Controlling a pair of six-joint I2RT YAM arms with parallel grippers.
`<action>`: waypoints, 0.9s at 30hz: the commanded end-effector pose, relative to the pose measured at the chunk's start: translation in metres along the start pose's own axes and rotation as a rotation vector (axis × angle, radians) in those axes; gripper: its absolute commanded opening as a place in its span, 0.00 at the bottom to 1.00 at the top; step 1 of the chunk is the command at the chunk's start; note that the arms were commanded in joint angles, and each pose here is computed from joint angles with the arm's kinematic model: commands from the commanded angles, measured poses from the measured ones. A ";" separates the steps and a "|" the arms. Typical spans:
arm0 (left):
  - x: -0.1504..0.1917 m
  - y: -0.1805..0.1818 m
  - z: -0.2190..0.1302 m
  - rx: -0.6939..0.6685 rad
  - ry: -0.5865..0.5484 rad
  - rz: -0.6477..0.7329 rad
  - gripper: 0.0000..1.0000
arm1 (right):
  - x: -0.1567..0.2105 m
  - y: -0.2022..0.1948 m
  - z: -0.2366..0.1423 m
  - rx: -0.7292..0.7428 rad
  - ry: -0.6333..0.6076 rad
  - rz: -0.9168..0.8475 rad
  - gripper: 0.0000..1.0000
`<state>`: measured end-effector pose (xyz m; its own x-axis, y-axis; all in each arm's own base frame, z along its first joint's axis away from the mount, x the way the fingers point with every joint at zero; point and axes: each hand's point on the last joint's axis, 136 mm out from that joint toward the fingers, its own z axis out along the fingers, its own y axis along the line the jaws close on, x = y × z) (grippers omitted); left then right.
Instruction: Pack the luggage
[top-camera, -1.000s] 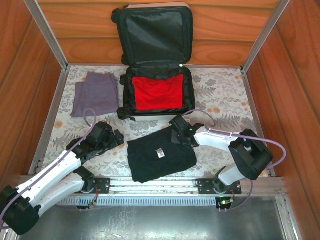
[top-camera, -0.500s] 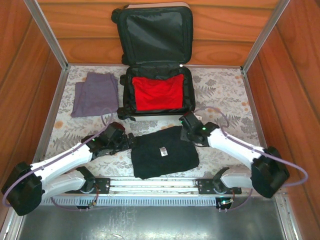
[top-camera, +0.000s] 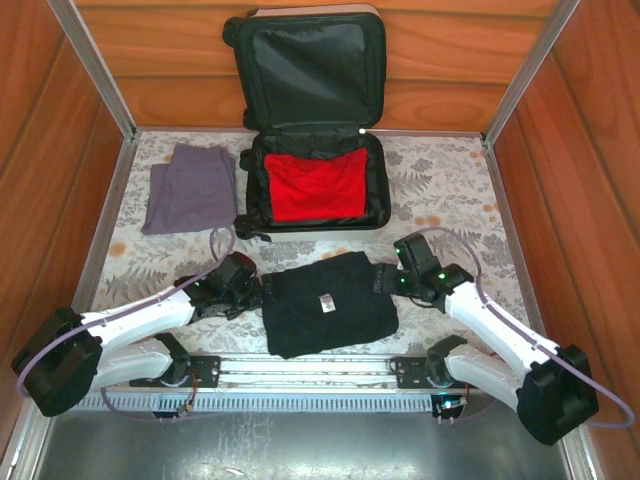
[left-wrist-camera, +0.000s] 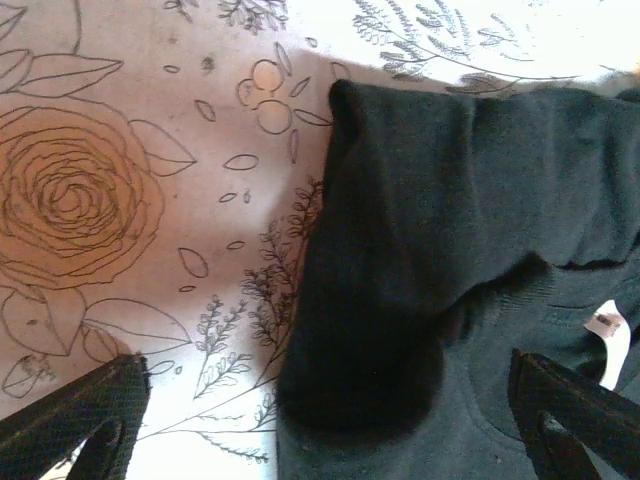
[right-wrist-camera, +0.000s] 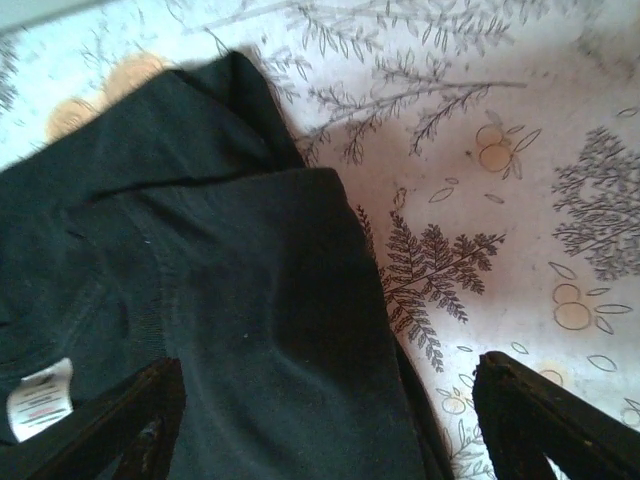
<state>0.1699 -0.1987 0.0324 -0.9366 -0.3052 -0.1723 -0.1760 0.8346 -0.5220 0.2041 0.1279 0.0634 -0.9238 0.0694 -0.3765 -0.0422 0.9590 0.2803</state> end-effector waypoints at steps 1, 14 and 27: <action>0.004 -0.002 0.005 0.026 0.011 -0.025 0.98 | -0.007 0.014 0.012 -0.085 0.017 -0.068 0.81; 0.016 0.004 0.030 -0.015 0.032 -0.128 0.91 | -0.012 0.030 0.050 -0.139 0.187 -0.072 0.84; 0.020 0.022 0.055 -0.149 0.045 -0.176 0.61 | -0.003 0.014 0.078 -0.019 0.245 0.039 0.91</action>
<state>0.1988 -0.2480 0.0220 -0.8865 -0.4484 -0.1144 -0.2929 0.7351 -0.6115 0.2497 0.1707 0.0251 -0.9742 -0.0018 -0.2257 -0.0827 0.9331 0.3499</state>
